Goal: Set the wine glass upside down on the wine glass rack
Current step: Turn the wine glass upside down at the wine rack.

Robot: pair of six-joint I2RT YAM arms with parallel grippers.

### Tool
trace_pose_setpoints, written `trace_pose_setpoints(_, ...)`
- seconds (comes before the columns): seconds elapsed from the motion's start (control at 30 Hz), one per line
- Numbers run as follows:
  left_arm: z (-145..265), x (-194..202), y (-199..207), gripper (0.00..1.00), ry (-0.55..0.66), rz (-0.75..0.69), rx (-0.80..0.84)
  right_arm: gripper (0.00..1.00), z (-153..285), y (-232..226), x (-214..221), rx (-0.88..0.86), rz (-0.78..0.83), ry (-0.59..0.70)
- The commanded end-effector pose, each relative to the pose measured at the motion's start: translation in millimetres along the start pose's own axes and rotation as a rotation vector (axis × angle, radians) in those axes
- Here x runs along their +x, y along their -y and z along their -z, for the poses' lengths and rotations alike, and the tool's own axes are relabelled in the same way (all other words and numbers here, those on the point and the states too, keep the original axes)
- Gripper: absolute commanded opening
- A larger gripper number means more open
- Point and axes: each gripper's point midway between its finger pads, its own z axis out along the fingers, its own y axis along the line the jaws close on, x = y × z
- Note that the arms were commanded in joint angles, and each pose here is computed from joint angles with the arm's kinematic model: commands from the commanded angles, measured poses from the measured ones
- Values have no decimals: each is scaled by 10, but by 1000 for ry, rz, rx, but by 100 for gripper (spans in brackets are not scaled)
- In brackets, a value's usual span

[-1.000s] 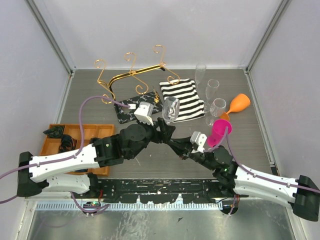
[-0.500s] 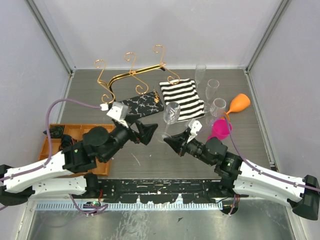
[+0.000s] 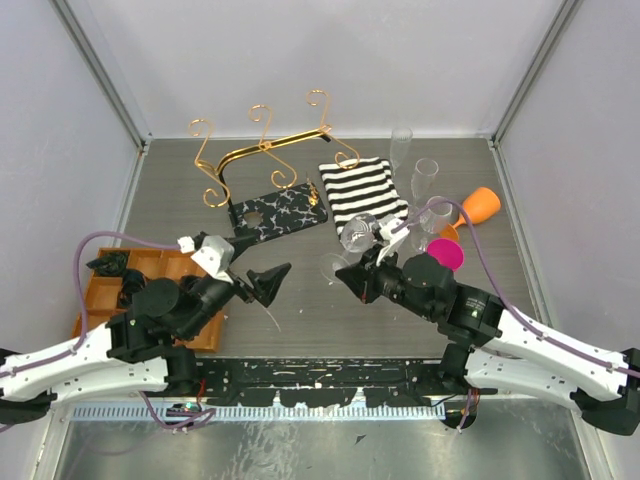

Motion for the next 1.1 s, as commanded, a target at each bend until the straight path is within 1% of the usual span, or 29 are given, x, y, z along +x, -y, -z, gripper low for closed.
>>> trace_pose_setpoints(0.0, -35, 0, 68, 97, 65, -96, 55, 1, 30, -99, -417, 38, -126, 68)
trace_pose_setpoints(0.1, -52, 67, 165, 94, 91, -163, 119, 1, 24, -126, -594, 61, -229, 115)
trace_pose_setpoints(0.23, -76, 70, 268, 90, 163, -220, 176, 1, 30, -265, -903, 3, -367, 228)
trace_pose_setpoints(0.33, -130, 3, 296, 90, 226, -218, 168, 1, 44, -340, -1151, -26, -462, 307)
trace_pose_setpoints(0.43, -245, -56, 336, 90, 255, -231, 149, 1, 1, -349, -1310, -14, -581, 355)
trace_pose_setpoints(0.57, -425, -165, 466, 90, 292, -260, 154, 1, -64, -381, -1430, -29, -754, 397)
trace_pose_setpoints(0.7, -559, -245, 487, 95, 337, -283, 114, 1, -59, -384, -1577, -56, -887, 460)
trace_pose_setpoints(0.77, -585, -317, 477, 96, 372, -279, 92, 1, -21, -361, -1653, -56, -934, 490)
trace_pose_setpoints(0.9, -633, -357, 482, 98, 393, -282, 73, 1, 90, -374, -1789, -90, -1021, 525)
trace_pose_setpoints(1.07, -681, -428, 515, 97, 426, -272, 65, 1, 155, -412, -1832, -139, -1105, 526)
